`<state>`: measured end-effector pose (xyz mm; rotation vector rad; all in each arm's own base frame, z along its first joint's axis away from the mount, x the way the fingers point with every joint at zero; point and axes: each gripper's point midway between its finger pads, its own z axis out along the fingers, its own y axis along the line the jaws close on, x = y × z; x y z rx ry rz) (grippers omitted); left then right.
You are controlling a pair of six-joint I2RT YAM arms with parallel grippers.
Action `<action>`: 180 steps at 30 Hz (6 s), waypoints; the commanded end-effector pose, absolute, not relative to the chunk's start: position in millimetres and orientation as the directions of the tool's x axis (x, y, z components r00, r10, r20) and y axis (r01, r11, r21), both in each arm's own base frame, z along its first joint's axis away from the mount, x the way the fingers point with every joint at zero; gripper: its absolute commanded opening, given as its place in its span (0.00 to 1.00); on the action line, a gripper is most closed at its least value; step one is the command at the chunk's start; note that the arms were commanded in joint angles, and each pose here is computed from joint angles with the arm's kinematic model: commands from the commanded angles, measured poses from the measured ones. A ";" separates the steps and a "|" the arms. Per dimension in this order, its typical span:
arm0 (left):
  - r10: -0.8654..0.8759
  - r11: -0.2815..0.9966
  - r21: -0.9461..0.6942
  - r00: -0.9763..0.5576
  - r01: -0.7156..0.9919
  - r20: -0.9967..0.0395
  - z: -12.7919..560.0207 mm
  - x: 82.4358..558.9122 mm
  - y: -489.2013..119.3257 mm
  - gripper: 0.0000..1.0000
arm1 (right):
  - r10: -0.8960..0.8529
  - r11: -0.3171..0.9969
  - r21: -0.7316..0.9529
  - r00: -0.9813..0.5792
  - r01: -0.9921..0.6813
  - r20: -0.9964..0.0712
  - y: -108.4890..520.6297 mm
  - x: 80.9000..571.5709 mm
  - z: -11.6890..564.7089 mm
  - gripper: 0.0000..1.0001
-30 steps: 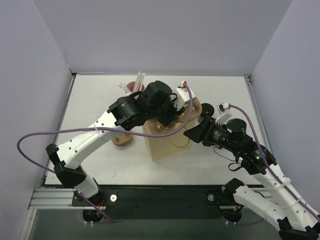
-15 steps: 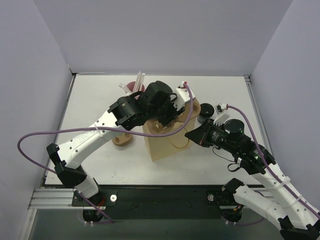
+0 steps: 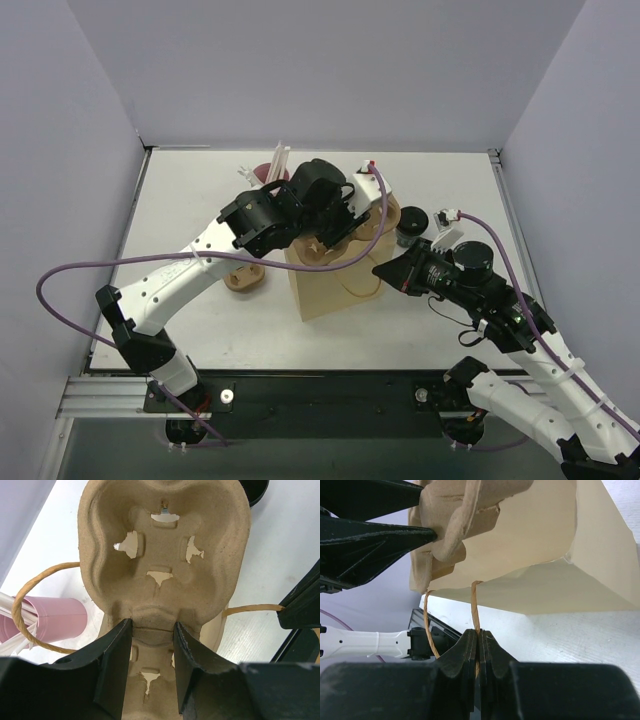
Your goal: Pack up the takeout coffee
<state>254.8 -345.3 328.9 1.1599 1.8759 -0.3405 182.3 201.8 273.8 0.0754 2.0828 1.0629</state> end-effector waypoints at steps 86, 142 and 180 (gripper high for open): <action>0.657 0.644 0.181 -0.416 0.744 -0.628 230.2 254.5 -315.3 0.17 | 0.366 0.698 0.662 -0.659 -0.273 -0.657 191.8 186.4 276.6 0.01; 0.603 0.734 0.200 -0.486 0.650 -0.633 199.9 268.7 -312.6 0.72 | 0.398 0.690 0.667 -0.622 -0.281 -0.674 185.0 184.2 285.7 0.18; -0.112 0.963 -0.217 -0.496 0.158 -0.861 369.6 233.0 -180.5 0.81 | -0.089 0.824 0.260 -0.569 -0.503 -0.818 194.5 293.0 318.9 0.59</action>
